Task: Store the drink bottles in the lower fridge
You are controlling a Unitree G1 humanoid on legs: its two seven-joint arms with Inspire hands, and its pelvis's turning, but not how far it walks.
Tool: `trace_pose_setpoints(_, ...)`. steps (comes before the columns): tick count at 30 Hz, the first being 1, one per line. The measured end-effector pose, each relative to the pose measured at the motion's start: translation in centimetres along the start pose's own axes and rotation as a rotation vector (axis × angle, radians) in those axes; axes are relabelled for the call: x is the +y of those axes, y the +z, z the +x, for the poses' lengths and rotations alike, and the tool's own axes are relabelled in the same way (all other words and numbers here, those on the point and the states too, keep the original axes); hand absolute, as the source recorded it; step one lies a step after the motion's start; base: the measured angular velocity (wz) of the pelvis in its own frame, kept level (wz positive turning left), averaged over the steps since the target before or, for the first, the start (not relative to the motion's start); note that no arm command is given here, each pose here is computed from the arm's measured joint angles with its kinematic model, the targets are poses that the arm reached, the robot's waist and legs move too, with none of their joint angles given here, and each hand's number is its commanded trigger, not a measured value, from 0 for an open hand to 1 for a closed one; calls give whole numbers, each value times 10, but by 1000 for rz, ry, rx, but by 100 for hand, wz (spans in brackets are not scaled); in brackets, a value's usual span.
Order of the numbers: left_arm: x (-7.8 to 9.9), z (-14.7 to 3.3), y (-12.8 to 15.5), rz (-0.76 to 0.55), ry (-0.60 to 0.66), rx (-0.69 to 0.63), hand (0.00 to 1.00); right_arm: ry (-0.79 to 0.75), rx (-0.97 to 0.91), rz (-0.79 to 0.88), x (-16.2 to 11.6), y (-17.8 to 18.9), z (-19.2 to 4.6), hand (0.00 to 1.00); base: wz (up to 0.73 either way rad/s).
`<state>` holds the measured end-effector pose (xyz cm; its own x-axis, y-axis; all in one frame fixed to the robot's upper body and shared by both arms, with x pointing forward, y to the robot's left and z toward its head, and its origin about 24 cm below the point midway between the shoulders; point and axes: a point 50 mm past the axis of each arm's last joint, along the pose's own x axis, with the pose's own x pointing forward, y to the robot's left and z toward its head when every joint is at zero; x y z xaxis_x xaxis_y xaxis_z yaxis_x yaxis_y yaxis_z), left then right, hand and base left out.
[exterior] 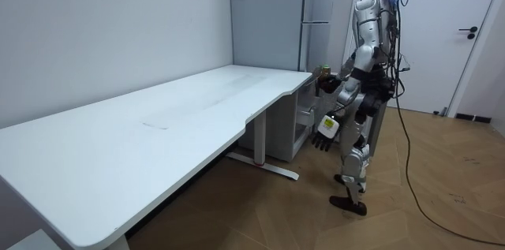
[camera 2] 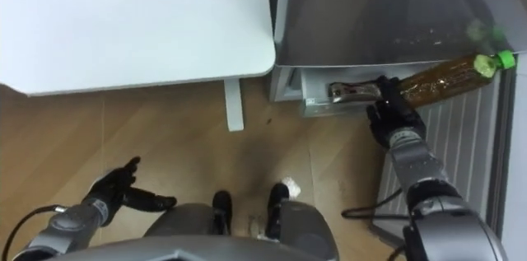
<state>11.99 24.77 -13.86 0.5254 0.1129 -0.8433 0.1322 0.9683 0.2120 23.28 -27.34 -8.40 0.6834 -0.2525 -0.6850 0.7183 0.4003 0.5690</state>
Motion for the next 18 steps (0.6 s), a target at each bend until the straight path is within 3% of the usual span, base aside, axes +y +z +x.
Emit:
trace_pose_setpoints(9,8,3,12,-45,104,-10,0,1,-29,81,30,19,6,100,3)
trace_pose_setpoints(18,6,5,16,-34,139,1,0,8,-49,135,54,32,8,100,9)
